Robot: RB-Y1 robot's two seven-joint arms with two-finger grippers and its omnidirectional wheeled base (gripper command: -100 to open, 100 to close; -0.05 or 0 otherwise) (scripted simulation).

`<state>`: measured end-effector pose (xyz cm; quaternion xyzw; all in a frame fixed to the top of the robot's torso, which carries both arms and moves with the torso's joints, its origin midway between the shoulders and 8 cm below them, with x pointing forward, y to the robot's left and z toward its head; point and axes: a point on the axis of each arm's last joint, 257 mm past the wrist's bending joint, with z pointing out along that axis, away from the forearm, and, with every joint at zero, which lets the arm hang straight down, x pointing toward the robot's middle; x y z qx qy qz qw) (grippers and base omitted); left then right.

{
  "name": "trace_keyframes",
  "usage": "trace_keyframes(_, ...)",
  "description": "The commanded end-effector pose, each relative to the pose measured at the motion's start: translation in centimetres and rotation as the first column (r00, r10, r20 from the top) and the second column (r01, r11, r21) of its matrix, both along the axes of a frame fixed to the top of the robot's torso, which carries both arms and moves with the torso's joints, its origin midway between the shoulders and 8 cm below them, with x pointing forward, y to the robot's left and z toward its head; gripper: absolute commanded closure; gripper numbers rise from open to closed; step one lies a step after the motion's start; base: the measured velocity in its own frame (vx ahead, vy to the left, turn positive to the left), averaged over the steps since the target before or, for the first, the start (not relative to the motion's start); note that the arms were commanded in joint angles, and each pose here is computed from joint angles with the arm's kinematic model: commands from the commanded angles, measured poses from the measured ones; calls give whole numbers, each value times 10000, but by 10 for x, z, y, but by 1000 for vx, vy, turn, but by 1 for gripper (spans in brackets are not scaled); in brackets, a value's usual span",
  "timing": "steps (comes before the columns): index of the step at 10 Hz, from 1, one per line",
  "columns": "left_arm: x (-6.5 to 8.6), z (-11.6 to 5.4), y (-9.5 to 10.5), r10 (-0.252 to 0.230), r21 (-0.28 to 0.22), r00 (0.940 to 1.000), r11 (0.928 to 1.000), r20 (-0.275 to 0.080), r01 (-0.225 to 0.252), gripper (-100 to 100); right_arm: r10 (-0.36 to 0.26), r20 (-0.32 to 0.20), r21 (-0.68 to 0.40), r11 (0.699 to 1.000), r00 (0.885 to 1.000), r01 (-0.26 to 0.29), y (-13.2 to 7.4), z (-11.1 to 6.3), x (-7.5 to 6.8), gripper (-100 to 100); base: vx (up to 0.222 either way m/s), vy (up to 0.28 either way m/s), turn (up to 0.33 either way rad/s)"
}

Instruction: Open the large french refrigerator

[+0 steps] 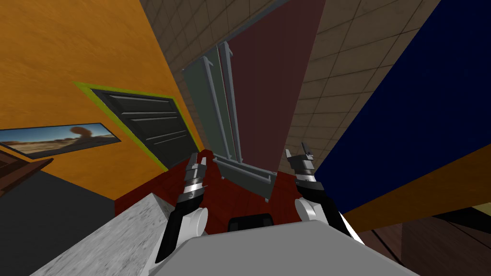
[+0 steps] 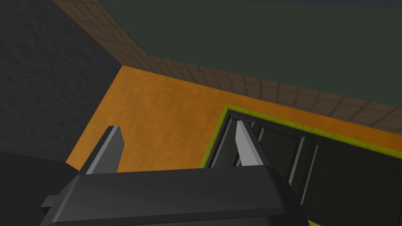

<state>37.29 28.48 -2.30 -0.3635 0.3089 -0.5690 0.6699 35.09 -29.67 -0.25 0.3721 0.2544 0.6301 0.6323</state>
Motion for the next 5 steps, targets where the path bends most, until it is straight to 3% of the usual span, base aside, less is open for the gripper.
trace_keyframes(1, 0, 0, 0, 0, 0, 10000, 10000, 0, 0, 0, 0, 0, 0, 10000, 10000, 0, 0, 0, 0, 0, 0, 0, 0)
trace_keyframes(5, 0, 0, 0, 0, 1, 10000, 10000, 3, 0, 0, 0, 3, -1, 10000, 10000, 0, 0, 0, 0, 0, 0, 0, 0)
